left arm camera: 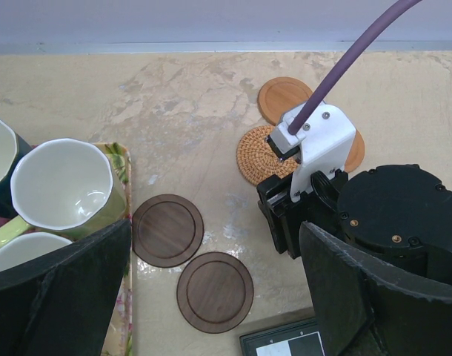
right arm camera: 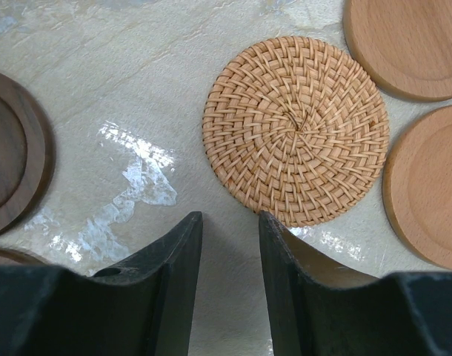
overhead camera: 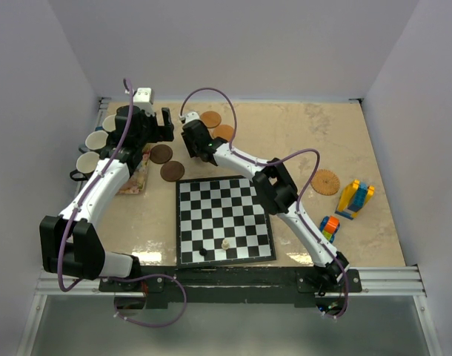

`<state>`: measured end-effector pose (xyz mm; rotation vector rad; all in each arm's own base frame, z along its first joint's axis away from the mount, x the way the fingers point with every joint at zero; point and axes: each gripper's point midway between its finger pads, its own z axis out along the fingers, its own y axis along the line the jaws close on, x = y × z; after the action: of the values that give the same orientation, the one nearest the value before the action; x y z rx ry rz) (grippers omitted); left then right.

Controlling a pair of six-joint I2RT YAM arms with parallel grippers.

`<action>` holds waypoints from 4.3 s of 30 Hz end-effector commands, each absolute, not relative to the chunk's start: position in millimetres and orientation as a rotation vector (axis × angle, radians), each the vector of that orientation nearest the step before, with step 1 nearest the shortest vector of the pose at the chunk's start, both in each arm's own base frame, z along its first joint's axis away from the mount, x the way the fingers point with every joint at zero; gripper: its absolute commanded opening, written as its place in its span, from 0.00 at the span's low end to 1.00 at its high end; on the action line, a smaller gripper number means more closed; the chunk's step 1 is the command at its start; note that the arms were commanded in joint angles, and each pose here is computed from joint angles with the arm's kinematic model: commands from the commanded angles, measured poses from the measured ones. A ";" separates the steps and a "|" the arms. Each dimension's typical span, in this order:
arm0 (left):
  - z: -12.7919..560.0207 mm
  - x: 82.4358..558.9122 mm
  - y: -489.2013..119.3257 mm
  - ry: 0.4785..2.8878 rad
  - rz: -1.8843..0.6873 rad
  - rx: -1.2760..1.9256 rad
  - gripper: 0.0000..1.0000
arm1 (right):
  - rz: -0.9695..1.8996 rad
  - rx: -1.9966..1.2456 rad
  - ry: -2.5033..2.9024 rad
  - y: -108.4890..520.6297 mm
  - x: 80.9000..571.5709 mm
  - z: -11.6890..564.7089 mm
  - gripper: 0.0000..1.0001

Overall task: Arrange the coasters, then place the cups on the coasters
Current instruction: Move the coaster to the center of the board.

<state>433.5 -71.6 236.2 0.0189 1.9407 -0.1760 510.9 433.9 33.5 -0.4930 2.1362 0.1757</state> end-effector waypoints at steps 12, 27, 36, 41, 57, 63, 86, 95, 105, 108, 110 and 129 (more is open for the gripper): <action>244.9 439.2 -73.9 1.908 -0.191 0.011 1.00 | 0.348 -0.566 2.062 447.4 501.5 72.2 0.48; 268.4 431.0 -65.1 1.827 -0.163 -0.023 1.00 | 0.577 -0.564 1.863 458.7 476.3 200.3 0.63; 297.1 420.7 -51.3 1.717 -0.118 -0.079 1.00 | 0.461 -0.545 1.947 453.7 455.6 172.4 0.78; 300.1 417.8 -43.1 1.705 -0.087 -0.121 1.00 | 0.417 -0.623 1.982 469.0 428.5 139.7 0.85; 314.9 410.3 -31.4 1.654 -0.056 -0.167 1.00 | 0.349 -0.783 2.000 511.6 401.1 73.1 0.92; 316.9 407.8 -24.6 1.646 -0.035 -0.192 1.00 | 0.327 -0.804 1.955 519.4 406.1 74.3 0.93; 316.0 408.8 -23.7 1.648 -0.036 -0.188 1.00 | 0.248 -0.829 2.099 493.6 397.3 18.4 0.89; 315.4 409.0 -23.2 1.650 -0.033 -0.190 1.00 | 0.236 -0.690 2.172 447.6 414.5 18.1 0.86; 314.4 409.4 -23.6 1.651 -0.035 -0.190 1.00 | 0.188 -0.623 2.245 398.1 416.7 7.4 0.84; 314.6 409.8 -23.9 1.651 -0.036 -0.189 1.00 | 0.171 -0.608 2.265 383.3 413.0 3.1 0.84; 313.8 409.7 -24.0 1.653 -0.037 -0.190 1.00 | 0.155 -0.598 2.281 374.0 410.1 -0.3 0.84; 312.6 410.4 -24.8 1.656 -0.043 -0.191 1.00 | 0.017 -0.333 2.379 277.8 413.2 -17.8 0.80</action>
<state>409.5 -27.8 297.7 -0.1626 1.7133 -0.0267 435.1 333.9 30.3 -0.3862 2.1967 0.1975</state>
